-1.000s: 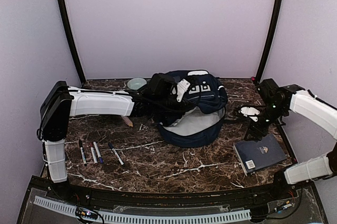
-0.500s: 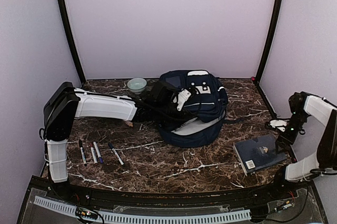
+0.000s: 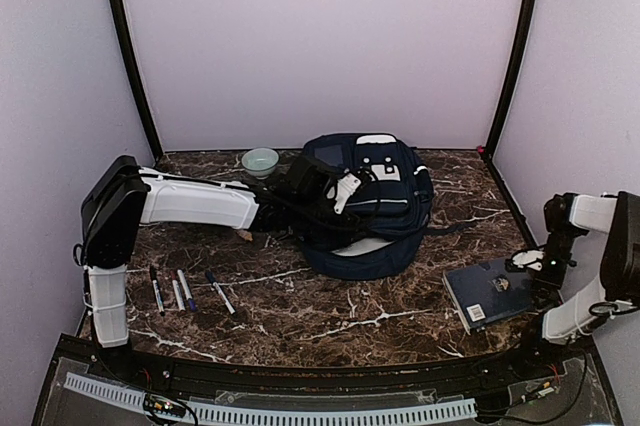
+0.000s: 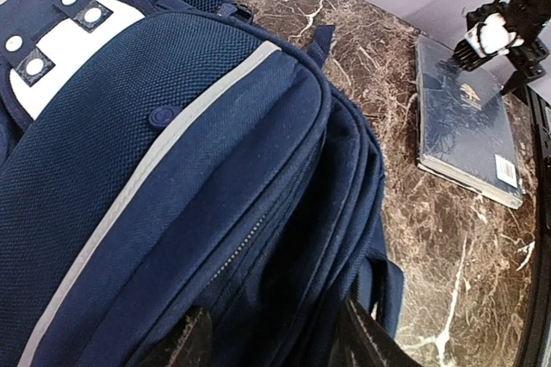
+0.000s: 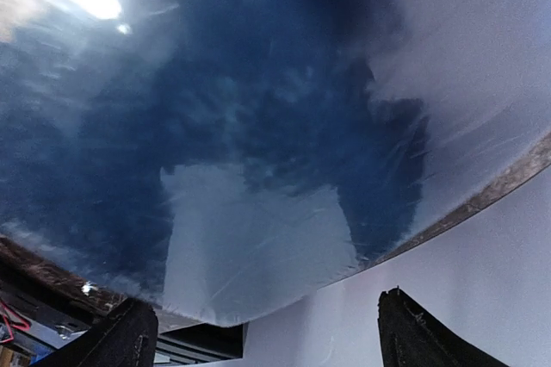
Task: Pack the student bag
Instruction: Place the largest pocket of the bag in the student bag, then move the book to the center of the board.
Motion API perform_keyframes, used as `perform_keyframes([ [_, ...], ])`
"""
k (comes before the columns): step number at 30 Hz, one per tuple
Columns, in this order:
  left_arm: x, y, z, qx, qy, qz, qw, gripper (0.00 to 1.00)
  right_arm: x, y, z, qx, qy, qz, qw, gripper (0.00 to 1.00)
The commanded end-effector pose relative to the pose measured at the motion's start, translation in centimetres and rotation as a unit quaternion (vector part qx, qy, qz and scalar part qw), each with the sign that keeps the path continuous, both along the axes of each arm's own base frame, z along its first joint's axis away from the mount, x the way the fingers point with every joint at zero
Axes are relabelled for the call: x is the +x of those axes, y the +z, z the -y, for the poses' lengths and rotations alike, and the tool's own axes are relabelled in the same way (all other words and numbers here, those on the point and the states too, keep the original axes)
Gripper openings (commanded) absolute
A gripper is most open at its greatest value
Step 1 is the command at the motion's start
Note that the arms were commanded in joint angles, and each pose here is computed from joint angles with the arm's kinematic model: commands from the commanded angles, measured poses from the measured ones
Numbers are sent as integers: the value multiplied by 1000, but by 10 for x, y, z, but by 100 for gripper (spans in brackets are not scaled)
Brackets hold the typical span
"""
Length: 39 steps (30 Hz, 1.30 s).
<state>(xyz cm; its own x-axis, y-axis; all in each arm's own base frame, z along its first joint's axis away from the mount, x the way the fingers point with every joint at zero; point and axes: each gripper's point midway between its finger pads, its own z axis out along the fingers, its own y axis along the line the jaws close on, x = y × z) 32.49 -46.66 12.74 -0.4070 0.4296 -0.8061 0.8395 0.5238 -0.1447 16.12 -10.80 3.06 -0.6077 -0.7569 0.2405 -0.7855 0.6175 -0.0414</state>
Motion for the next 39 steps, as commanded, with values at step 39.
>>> perform_keyframes([
  [39, -85, 1, -16, -38, -70, -155, 985, 32, 118, -45, -264, 74, 324, 189, 924, 72],
])
